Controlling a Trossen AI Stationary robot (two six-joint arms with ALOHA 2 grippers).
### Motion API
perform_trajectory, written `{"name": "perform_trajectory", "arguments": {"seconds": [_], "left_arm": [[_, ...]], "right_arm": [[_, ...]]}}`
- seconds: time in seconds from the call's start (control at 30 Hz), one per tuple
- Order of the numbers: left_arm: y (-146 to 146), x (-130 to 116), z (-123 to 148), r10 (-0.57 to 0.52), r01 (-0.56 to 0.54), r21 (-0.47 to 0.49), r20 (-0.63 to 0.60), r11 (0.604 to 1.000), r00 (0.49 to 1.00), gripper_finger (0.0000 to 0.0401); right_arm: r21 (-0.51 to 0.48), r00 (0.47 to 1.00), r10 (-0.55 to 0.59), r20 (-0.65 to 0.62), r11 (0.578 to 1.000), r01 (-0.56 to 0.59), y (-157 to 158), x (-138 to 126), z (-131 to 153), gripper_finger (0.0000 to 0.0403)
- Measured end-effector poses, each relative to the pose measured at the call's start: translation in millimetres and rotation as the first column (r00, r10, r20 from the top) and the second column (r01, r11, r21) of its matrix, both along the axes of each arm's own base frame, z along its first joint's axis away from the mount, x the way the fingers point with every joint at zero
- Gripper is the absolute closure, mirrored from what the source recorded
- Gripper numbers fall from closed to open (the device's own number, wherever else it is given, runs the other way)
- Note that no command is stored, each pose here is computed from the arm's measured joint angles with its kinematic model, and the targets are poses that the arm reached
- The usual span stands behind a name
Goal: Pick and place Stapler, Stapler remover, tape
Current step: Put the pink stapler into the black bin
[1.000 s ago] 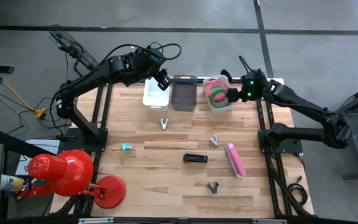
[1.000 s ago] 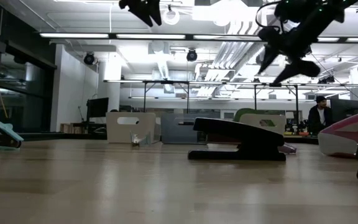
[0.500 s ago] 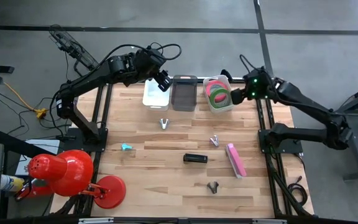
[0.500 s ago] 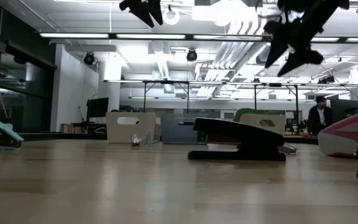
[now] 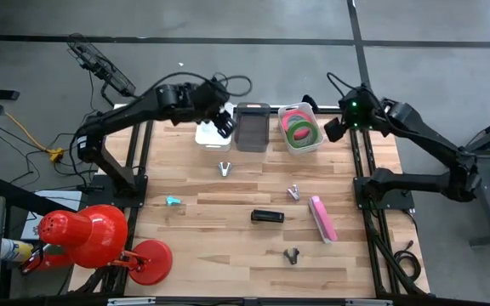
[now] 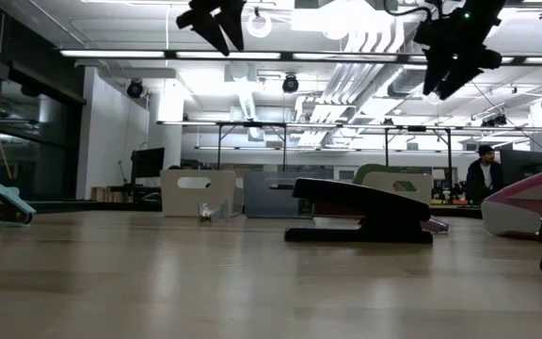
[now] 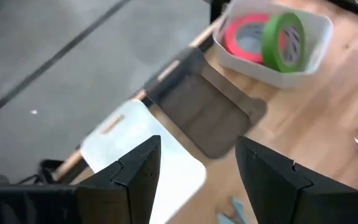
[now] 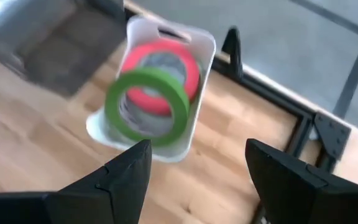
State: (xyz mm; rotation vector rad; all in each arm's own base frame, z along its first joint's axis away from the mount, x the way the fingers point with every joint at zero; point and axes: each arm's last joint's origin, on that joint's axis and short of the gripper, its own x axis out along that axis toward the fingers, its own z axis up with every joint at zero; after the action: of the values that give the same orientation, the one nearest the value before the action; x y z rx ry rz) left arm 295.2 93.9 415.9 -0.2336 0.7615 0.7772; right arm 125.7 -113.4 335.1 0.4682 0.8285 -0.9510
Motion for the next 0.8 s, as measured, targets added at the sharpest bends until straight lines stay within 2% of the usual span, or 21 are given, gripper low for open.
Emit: {"name": "perform_trajectory", "arguments": {"seconds": [0.2, 0.37, 0.47, 0.57, 0.67, 0.8], "left_arm": [[-26, 11, -15, -0.023, 0.023, -0.028, 0.001, 0.999, 1.0, 0.0199], [-45, 16, -26, -0.037, 0.037, -0.004, -0.024, 0.999, 0.999, 0.0199], [-48, 14, -29, -0.064, 0.063, -0.024, -0.024, 0.998, 0.998, 0.0199], [-49, 11, -33, -0.102, 0.103, -0.056, 0.011, 0.993, 0.995, 0.0199], [-50, 4, -38, -0.111, 0.114, -0.046, 0.066, 0.992, 0.992, 0.0199], [-52, -16, -43, -0.101, 0.109, -0.036, 0.177, 0.993, 0.979, 0.0199]], "right_arm": [[0.018, 0.997, -0.001, -0.076, 1.0, 0.002, 10, -6, -2, 0.0151], [0.029, 0.998, 0.012, -0.067, 1.0, -0.01, 20, -5, -4, 0.0151], [0.059, 0.999, -0.003, -0.046, 0.998, 0.006, 28, -5, -13, 0.0151], [0.093, 0.999, -0.007, -0.034, 0.996, 0.01, 37, -7, -24, 0.0151], [0.113, 0.999, -0.031, -0.015, 0.993, 0.032, 45, -11, -31, 0.0151], [0.141, 0.999, -0.05, 0.018, 0.989, 0.047, 53, -12, -33, 0.0151]]}}
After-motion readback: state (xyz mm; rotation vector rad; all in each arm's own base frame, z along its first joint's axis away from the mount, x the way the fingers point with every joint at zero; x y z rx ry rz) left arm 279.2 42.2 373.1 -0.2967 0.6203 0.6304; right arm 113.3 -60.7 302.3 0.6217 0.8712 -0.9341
